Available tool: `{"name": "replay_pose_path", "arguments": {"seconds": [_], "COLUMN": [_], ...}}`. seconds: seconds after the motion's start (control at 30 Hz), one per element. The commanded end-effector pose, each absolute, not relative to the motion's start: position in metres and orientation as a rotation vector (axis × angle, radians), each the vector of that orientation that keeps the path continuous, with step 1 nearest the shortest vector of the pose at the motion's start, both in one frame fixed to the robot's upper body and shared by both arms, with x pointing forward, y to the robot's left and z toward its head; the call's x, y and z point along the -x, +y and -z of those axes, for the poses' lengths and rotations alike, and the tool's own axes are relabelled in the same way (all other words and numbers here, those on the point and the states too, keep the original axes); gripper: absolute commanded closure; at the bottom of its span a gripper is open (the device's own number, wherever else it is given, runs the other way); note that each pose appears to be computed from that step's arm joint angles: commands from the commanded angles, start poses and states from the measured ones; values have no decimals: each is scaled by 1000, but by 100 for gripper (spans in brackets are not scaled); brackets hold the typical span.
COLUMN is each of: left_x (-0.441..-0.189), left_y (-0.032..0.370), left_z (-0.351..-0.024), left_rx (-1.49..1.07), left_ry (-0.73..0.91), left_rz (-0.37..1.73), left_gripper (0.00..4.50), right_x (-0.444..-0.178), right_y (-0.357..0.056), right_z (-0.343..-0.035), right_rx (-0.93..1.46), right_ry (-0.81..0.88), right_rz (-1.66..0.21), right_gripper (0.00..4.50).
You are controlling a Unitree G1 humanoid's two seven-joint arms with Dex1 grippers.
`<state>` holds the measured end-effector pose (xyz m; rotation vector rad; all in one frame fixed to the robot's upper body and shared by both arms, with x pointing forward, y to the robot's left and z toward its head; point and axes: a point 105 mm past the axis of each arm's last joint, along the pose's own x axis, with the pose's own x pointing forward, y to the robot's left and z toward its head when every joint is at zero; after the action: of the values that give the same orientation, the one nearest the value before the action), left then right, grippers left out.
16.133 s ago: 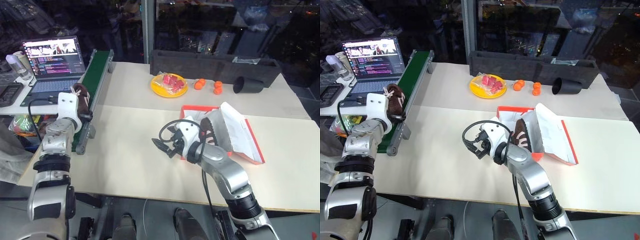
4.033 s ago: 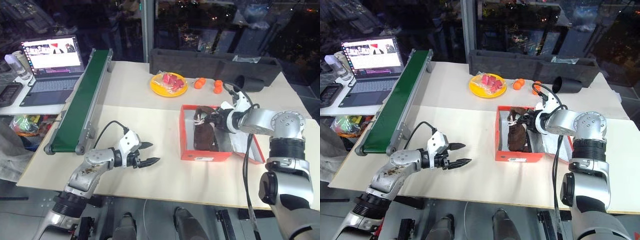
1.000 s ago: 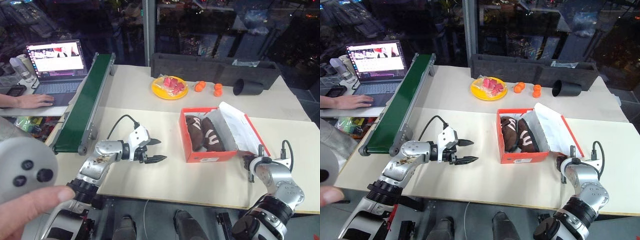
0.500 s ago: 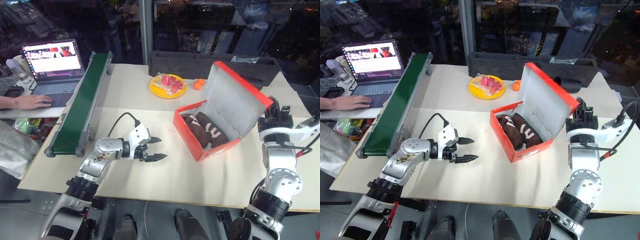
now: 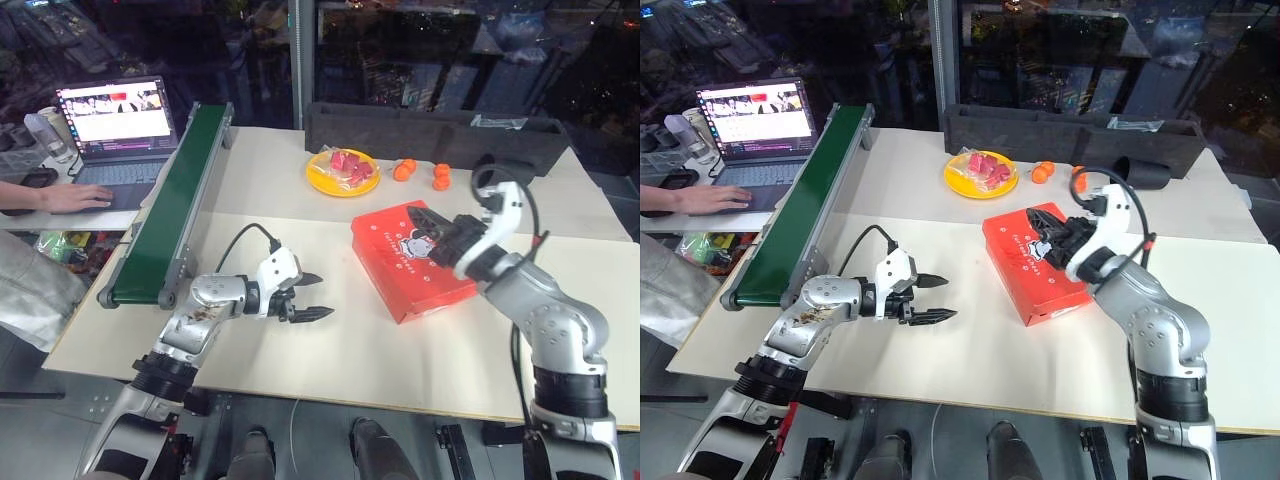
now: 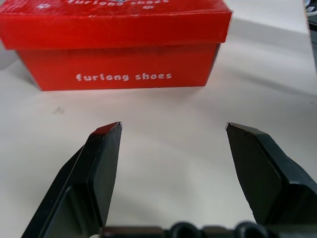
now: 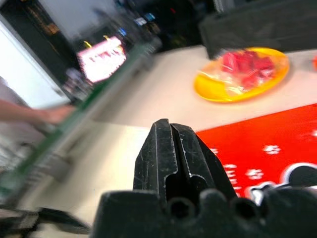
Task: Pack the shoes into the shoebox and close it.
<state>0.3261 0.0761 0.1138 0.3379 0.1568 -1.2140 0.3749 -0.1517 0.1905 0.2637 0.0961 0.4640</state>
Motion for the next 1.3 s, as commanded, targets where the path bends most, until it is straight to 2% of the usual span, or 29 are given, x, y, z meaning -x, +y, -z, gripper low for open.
{"name": "replay_pose_path", "arguments": {"seconds": [0.03, 0.17, 0.27, 0.33, 0.47, 0.57, 0.7, 0.93, 1.3], "left_x": [-324, -328, -331, -334, -346, -359, -382, -391, -399], "left_y": [76, 85, 90, 93, 102, 113, 146, 171, 177], "left_z": [-123, -121, -122, -124, -129, -134, -141, -130, -123], "left_rx": [-339, -329, -312, -289, -229, -158, -42, 68, 130], "left_ry": [114, 121, 114, 105, 86, 66, 2, -7, 9], "left_rz": [1192, 1124, 1072, 1025, 904, 778, 488, 232, 176], "left_gripper": [92, 92, 92, 92, 92, 92, 92, 92, 92], "right_x": [-387, -383, -382, -386, -397, -397, -380, -347, -341], "right_y": [-162, -173, -172, -171, -159, -167, -246, -326, -339], "right_z": [-132, -86, -81, -88, -131, -154, -182, -195, -178], "right_rx": [-178, -159, -155, -166, -194, -187, -30, -18, 83], "right_ry": [344, 539, 559, 521, 319, 181, -5, -109, -56], "right_rz": [-359, -304, -312, -303, -343, -306, -59, 228, 346], "right_gripper": [444, 444, 444, 444, 444, 444, 444, 444, 444]}}
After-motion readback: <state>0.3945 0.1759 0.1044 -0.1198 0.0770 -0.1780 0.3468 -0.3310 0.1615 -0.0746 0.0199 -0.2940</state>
